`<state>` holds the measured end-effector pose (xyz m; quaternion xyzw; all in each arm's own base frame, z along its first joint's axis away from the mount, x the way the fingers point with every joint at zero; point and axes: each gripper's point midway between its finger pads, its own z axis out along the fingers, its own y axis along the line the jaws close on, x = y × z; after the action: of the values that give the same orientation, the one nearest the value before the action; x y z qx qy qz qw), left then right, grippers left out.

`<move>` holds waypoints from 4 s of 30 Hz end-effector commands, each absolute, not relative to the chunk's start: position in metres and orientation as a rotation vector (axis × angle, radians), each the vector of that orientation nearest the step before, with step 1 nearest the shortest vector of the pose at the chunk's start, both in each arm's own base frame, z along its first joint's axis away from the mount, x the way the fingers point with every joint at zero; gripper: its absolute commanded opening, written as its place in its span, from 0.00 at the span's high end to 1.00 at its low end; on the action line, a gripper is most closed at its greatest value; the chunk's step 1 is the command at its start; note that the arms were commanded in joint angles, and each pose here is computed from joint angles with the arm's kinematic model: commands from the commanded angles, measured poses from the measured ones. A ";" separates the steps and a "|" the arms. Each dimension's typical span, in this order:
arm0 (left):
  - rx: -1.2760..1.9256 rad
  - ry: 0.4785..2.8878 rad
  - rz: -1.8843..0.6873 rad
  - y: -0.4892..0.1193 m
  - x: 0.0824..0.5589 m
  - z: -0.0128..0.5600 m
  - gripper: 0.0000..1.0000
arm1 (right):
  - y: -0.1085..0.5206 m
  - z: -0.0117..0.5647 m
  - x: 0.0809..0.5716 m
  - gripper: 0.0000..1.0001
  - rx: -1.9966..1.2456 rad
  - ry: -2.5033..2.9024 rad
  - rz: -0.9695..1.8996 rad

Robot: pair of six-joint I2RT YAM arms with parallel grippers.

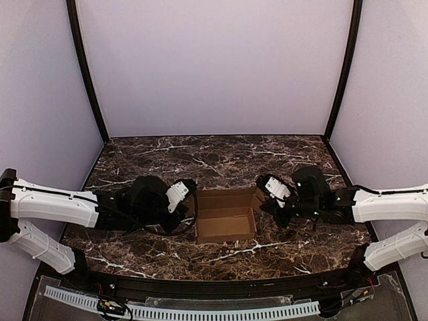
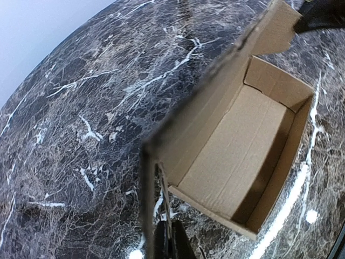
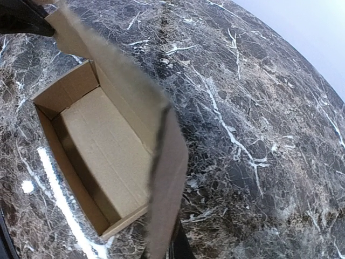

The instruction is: Fold the paper box

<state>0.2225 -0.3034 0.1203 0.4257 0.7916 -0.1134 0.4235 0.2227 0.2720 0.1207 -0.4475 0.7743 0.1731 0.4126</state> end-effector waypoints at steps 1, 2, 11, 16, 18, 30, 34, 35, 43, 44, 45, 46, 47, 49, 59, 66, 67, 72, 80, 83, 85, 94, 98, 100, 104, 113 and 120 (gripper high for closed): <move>0.848 2.119 -0.357 -0.309 0.228 0.128 0.99 | 0.294 0.145 0.219 1.00 -0.999 1.942 0.482; 0.829 2.138 -0.362 -0.311 0.229 0.128 0.99 | 0.299 0.147 0.215 1.00 -0.977 1.950 0.491; 0.650 2.252 -0.458 -0.324 0.225 0.121 0.99 | 0.322 0.155 0.209 1.00 -0.745 1.993 0.478; 0.628 2.271 -0.439 -0.328 0.220 0.113 0.99 | 0.334 0.154 0.207 1.00 -0.660 1.997 0.482; 0.594 2.280 -0.437 -0.327 0.217 0.111 0.99 | 0.337 0.149 0.205 1.00 -0.645 2.003 0.470; 0.608 2.292 -0.403 -0.329 0.193 0.084 0.99 | 0.320 0.108 0.184 1.00 -0.600 2.076 0.397; 0.600 2.324 -0.377 -0.322 0.184 0.067 0.99 | 0.314 0.096 0.177 1.00 -0.574 2.102 0.388; 0.599 2.331 -0.368 -0.319 0.182 0.063 0.99 | 0.312 0.093 0.175 1.00 -0.564 2.110 0.382; 0.546 2.347 -0.386 -0.315 0.177 0.057 0.99 | 0.306 0.074 0.166 1.00 -0.555 2.155 0.341; 0.549 2.342 -0.392 -0.317 0.177 0.060 0.99 | 0.307 0.073 0.165 1.00 -0.558 2.155 0.338; 0.550 2.336 -0.399 -0.318 0.177 0.064 0.99 | 0.307 0.075 0.165 1.00 -0.559 2.152 0.339; 0.551 2.319 -0.416 -0.322 0.178 0.072 0.99 | 0.307 0.075 0.165 1.00 -0.558 2.151 0.339; 0.557 2.322 -0.409 -0.321 0.178 0.073 0.99 | 0.308 0.077 0.164 1.00 -0.558 2.146 0.342; 0.558 2.318 -0.420 -0.323 0.178 0.080 0.98 | 0.308 0.081 0.165 1.00 -0.556 2.138 0.345; 0.531 2.291 -0.531 -0.335 0.176 0.103 0.96 | 0.313 0.086 0.165 1.00 -0.574 2.128 0.350; 0.488 2.261 -0.645 -0.352 0.176 0.116 0.96 | 0.318 0.090 0.163 1.00 -0.583 2.118 0.368; 0.479 2.262 -0.643 -0.352 0.177 0.116 0.96 | 0.318 0.090 0.163 1.00 -0.584 2.118 0.368; 0.430 2.263 -0.666 -0.348 0.177 0.113 0.96 | 0.320 0.090 0.162 1.00 -0.590 2.117 0.369; 0.445 2.291 -0.577 -0.329 0.176 0.090 0.98 | 0.319 0.087 0.160 1.00 -0.593 2.122 0.371; 0.463 2.319 -0.534 -0.317 0.172 0.071 0.99 | 0.315 0.083 0.158 1.00 -0.586 2.137 0.367; 0.471 2.344 -0.494 -0.306 0.169 0.055 0.99 | 0.312 0.080 0.157 1.00 -0.573 2.149 0.370; 0.472 2.377 -0.451 -0.300 0.167 0.034 0.99 | 0.305 0.069 0.149 0.80 -0.533 2.191 0.376; 0.476 2.368 -0.432 -0.303 0.169 0.035 0.99 | 0.308 0.076 0.144 0.65 -0.531 2.177 0.385; 0.478 2.365 -0.414 -0.304 0.170 0.035 0.99 | 0.306 0.080 0.142 0.62 -0.523 2.166 0.380; 0.479 2.359 -0.365 -0.303 0.172 0.033 0.99 | 0.296 0.086 0.137 0.52 -0.507 2.173 0.368; 0.453 2.339 -0.298 -0.300 0.179 0.037 0.99 | 0.265 0.104 0.120 0.39 -0.545 2.191 0.414; 0.467 2.322 -0.272 -0.304 0.183 0.041 0.99 | 0.265 0.142 0.110 0.38 -0.679 2.081 0.549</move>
<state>0.1921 -0.3222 0.0669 0.1496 0.8883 -0.1628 0.4026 0.1172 0.2681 0.1313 -0.2278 0.8518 0.2113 0.4217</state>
